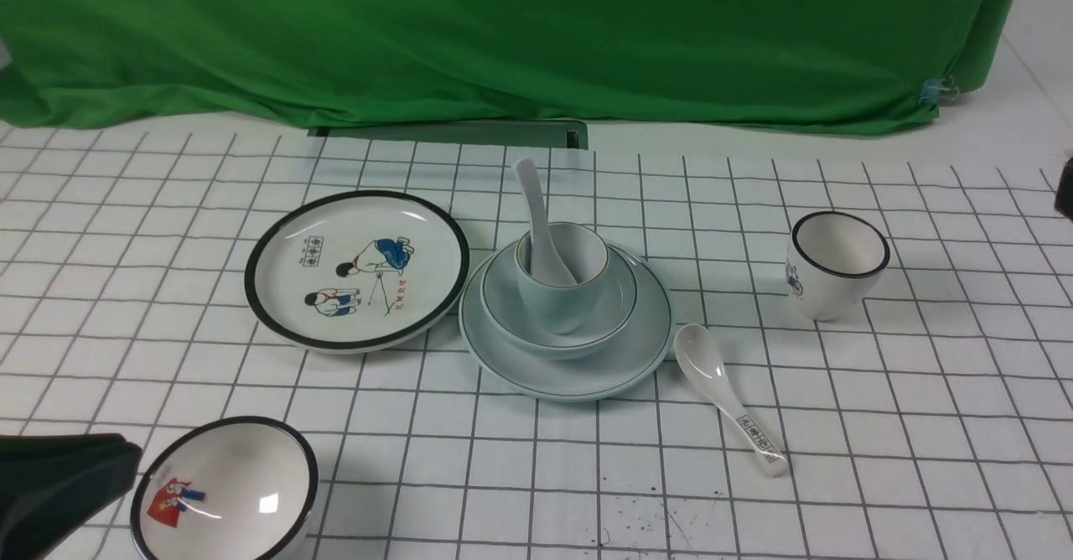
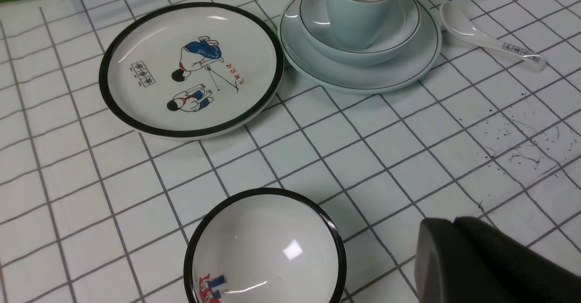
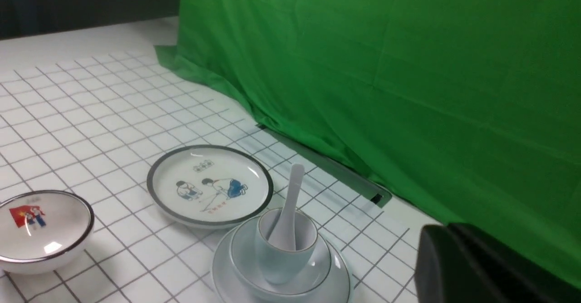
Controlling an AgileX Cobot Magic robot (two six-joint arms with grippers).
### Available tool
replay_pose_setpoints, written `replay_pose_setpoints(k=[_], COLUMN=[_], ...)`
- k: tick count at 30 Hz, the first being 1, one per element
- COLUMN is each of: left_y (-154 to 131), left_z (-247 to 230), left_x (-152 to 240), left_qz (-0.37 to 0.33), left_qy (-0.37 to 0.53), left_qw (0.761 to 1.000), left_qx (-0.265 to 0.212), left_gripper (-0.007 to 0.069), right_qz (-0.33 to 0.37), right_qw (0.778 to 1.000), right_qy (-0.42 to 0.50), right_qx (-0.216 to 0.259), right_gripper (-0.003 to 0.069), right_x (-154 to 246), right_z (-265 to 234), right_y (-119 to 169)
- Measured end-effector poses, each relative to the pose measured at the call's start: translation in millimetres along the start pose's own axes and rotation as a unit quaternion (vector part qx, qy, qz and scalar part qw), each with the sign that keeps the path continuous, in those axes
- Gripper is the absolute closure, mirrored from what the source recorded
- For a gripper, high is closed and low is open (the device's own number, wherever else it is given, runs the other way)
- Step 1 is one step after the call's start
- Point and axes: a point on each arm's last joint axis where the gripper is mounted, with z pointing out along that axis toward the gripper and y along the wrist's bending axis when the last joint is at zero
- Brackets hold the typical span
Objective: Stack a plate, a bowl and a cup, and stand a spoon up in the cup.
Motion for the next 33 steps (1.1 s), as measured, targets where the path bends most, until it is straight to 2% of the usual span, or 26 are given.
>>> replay_pose_setpoints(k=[8, 11, 12, 13, 17, 18, 19, 21, 26, 29, 33], left_y=[0, 0, 0, 0, 0, 0, 0, 0, 0, 0, 0], left_z=[0, 0, 0, 0, 0, 0, 0, 0, 0, 0, 0], left_x=[0, 0, 0, 0, 0, 0, 0, 0, 0, 0, 0], left_qz=[0.000, 0.000, 0.000, 0.000, 0.000, 0.000, 0.000, 0.000, 0.000, 0.000, 0.000], left_qy=[0.000, 0.000, 0.000, 0.000, 0.000, 0.000, 0.000, 0.000, 0.000, 0.000, 0.000], left_qw=[1.000, 1.000, 1.000, 1.000, 1.000, 1.000, 1.000, 1.000, 1.000, 1.000, 1.000], left_qx=[0.000, 0.000, 0.000, 0.000, 0.000, 0.000, 0.000, 0.000, 0.000, 0.000, 0.000], left_gripper=[0.0654, 0.0654, 0.0654, 0.0654, 0.0654, 0.0654, 0.0654, 0.0654, 0.0654, 0.0654, 0.0654], right_qz=[0.000, -0.001, 0.001, -0.003, 0.013, 0.013, 0.024, 0.037, 0.110, 0.128, 0.138], right_qw=[1.000, 1.000, 0.999, 0.999, 0.993, 0.993, 0.988, 0.984, 0.948, 0.931, 0.921], right_qy=[0.007, -0.011, -0.020, -0.040, -0.089, -0.089, -0.084, -0.078, -0.016, 0.007, 0.039], right_qx=[-0.003, 0.005, 0.028, 0.016, 0.080, 0.080, 0.124, 0.153, 0.298, 0.341, 0.361], right_gripper=[0.0652, 0.0652, 0.0652, 0.0652, 0.0652, 0.0652, 0.0652, 0.0652, 0.0652, 0.0652, 0.0652], right_x=[7, 21, 25, 33, 73, 73, 96, 111, 187, 205, 213], right_z=[-16, -19, -21, -22, -28, -28, -29, -32, -37, -40, -42], right_y=[2, 5, 6, 7, 9, 9, 9, 9, 12, 13, 13])
